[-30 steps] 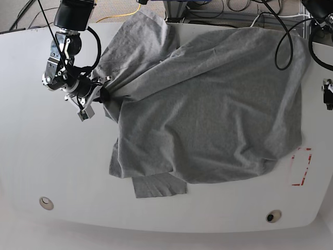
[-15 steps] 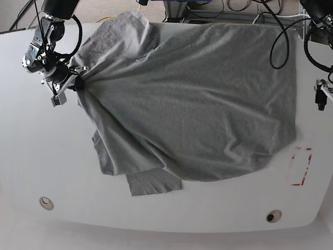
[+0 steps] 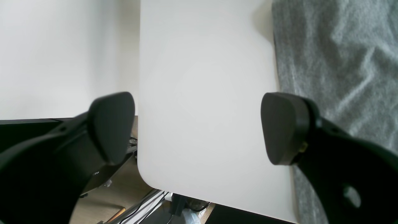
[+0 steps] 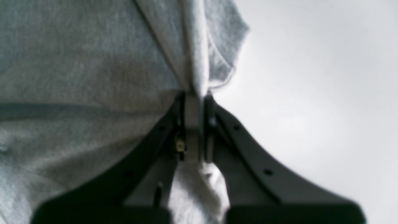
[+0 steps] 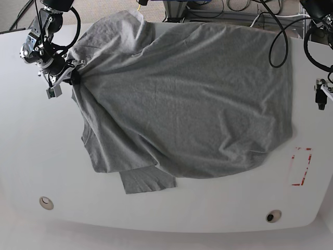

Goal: Layout the t-shirt on the table in an organized manner, then fold the t-shirt properly
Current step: 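Pull the grasped corner with the right gripper to smooth the shirt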

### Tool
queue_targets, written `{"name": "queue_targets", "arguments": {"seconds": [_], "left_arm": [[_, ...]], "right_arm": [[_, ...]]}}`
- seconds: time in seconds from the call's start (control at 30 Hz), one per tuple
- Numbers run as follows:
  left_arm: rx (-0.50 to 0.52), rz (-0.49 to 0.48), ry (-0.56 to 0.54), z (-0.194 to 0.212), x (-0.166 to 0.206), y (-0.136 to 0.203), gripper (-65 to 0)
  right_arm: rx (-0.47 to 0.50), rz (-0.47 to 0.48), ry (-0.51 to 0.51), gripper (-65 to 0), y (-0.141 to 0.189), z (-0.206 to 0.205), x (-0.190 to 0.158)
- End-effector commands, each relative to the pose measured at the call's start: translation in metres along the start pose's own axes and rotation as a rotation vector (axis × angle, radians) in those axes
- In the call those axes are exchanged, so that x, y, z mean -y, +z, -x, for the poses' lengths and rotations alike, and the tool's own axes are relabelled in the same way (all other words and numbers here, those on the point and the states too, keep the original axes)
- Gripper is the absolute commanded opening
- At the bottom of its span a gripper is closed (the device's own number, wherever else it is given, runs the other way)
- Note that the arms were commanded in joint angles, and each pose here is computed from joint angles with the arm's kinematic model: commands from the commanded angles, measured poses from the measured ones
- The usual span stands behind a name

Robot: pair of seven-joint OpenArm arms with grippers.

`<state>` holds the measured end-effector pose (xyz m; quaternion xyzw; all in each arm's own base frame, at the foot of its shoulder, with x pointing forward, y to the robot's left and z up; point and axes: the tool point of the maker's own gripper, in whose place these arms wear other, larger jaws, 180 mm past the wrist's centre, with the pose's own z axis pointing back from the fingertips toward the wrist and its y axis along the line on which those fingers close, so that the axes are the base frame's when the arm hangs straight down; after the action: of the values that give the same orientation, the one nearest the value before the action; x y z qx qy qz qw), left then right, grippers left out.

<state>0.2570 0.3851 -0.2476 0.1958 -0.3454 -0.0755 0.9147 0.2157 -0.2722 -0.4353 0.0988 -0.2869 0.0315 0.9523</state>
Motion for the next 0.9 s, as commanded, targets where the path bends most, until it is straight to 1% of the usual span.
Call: {"name": "queue_targets", "arguments": {"seconds": [0.0,0.17,0.27,0.43,0.67,0.87], "left_arm": [[0.039,-0.027,-0.014,-0.012,-0.009,0.006,-3.1],[0.039,-0.027,-0.014,-0.012,-0.009,0.006,-3.1],[0.039,-0.027,-0.014,-0.012,-0.009,0.006,-3.1],[0.039,-0.028,-0.015,-0.012,-0.010,0.006,-3.1],[0.039,-0.028,-0.015,-0.012,-0.010,0.006,-3.1],[0.045,-0.024,-0.013,-0.014,-0.008,0.006,-3.1]], "right_arm": [[-0.195,0.052,0.018,-64.4,0.006,0.047,0.011],[-0.213,0.057,0.018,-64.4,0.009,0.055,0.013],[-0.245,0.057,0.014,-64.7,0.014,0.070,0.013],[-0.261,0.056,0.017,-64.4,0.018,0.080,0.009],[-0.260,0.057,0.019,-64.4,0.019,0.079,0.009],[-0.216,0.074,0.061,-64.4,0.023,0.059,0.010]]}}
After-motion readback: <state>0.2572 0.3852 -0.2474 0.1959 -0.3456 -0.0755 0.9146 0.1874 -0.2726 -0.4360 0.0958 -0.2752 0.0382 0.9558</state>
